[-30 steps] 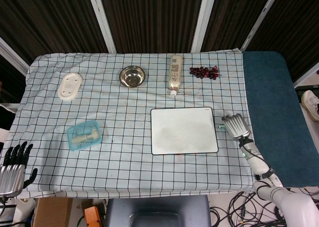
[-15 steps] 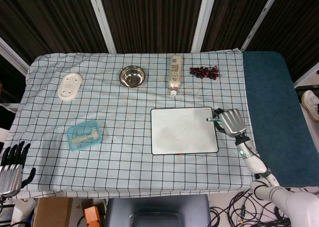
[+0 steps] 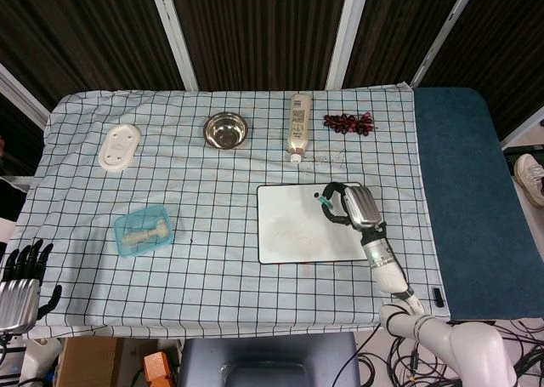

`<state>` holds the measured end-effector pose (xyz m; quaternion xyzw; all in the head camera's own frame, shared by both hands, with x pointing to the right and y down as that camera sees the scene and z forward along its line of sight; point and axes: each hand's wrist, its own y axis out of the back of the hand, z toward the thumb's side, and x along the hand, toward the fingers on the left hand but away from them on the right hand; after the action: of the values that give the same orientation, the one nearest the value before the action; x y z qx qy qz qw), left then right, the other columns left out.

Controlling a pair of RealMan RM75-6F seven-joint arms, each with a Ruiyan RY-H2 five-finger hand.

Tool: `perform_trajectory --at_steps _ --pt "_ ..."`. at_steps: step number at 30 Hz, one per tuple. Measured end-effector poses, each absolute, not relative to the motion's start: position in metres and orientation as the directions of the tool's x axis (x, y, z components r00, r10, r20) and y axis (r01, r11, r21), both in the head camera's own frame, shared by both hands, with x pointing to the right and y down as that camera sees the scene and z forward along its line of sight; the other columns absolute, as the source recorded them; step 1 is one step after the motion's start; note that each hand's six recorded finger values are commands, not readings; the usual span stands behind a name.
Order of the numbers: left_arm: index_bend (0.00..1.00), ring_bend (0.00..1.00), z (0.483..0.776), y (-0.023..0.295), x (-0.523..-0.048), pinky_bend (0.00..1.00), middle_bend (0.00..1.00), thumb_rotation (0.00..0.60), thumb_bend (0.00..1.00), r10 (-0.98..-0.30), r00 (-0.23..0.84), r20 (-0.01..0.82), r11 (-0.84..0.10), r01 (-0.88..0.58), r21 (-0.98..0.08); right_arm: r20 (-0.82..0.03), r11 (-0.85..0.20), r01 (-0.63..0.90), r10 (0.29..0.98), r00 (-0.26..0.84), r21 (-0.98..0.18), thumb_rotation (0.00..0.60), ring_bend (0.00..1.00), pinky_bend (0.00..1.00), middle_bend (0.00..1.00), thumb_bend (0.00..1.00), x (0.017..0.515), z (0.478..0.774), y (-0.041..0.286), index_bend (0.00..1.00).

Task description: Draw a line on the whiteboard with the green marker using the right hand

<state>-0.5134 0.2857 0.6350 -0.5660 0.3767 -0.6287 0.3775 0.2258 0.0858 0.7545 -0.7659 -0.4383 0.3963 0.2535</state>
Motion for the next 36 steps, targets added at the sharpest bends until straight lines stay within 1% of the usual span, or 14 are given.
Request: perform_trajectory --at_steps 7,18,36 --pt "0.0 0.0 0.634 0.285 -0.513 0.04 0.0 0.6 0.37 -0.902 -0.071 0.426 -0.43 0.048 -0.901 -0.373 -0.498 0.454 0.864 0.339 -0.739 0.6 0.79 0.79 0.76 0.35 0.214 0.756 0.09 1.0" --pt "0.0 0.0 0.635 0.285 -0.513 0.04 0.0 0.6 0.37 -0.901 -0.074 0.428 -0.432 0.048 -0.901 -0.388 -0.508 0.431 0.857 0.338 -0.746 0.6 0.79 0.79 0.76 0.35 0.216 0.762 0.093 1.0" --pt "0.0 0.0 0.637 0.286 -0.514 0.04 0.0 0.6 0.37 -0.896 -0.077 0.437 -0.442 0.051 -0.896 -0.406 -0.504 0.39 0.86 0.31 -0.77 0.6 0.79 0.8 0.77 0.35 0.242 0.766 0.093 1.0"
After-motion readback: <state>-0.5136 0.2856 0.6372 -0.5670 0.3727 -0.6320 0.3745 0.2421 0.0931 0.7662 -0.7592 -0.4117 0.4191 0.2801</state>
